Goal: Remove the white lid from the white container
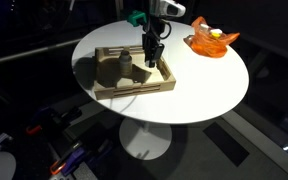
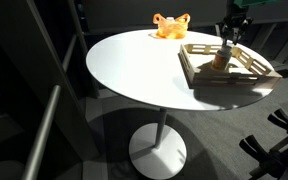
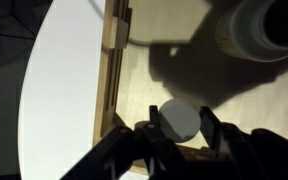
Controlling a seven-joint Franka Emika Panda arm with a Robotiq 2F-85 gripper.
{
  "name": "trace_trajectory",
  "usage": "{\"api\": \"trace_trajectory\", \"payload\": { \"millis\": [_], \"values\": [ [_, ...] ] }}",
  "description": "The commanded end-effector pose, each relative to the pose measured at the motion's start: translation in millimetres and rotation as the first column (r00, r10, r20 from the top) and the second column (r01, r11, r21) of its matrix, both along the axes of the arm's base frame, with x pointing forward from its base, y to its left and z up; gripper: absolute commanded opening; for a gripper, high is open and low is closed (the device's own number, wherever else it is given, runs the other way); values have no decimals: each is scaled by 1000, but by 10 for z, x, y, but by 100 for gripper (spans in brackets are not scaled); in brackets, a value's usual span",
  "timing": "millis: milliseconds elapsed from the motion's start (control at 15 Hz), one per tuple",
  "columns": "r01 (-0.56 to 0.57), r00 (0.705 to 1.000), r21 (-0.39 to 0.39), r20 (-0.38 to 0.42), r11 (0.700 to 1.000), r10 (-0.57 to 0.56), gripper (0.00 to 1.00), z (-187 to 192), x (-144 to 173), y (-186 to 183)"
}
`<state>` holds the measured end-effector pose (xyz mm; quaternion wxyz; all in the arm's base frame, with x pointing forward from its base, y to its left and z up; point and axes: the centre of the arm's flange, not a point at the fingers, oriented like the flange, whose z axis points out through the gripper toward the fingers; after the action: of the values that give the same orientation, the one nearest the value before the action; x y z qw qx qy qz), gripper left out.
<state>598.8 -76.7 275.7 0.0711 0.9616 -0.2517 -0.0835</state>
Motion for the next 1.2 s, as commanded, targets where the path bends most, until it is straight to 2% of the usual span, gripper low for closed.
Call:
{"api": "trace_trajectory", "payload": {
  "millis": [0,533,600,667,933,1133],
  "values": [
    [17,1000,-6,-6,1000,-17,19,-91,156,103],
    [9,999,-11,-31,1000,-9,20,-278,167,178],
    [7,1000,-9,-30,1000,-7,69,-270,162,182],
    [3,1000,-8,-27,1000,-3,69,-242,152,190],
    [-23,1000,-5,-17,1000,23,99,-33,105,251],
    [-49,999,16,-21,999,50,100,218,59,314]
  ]
}}
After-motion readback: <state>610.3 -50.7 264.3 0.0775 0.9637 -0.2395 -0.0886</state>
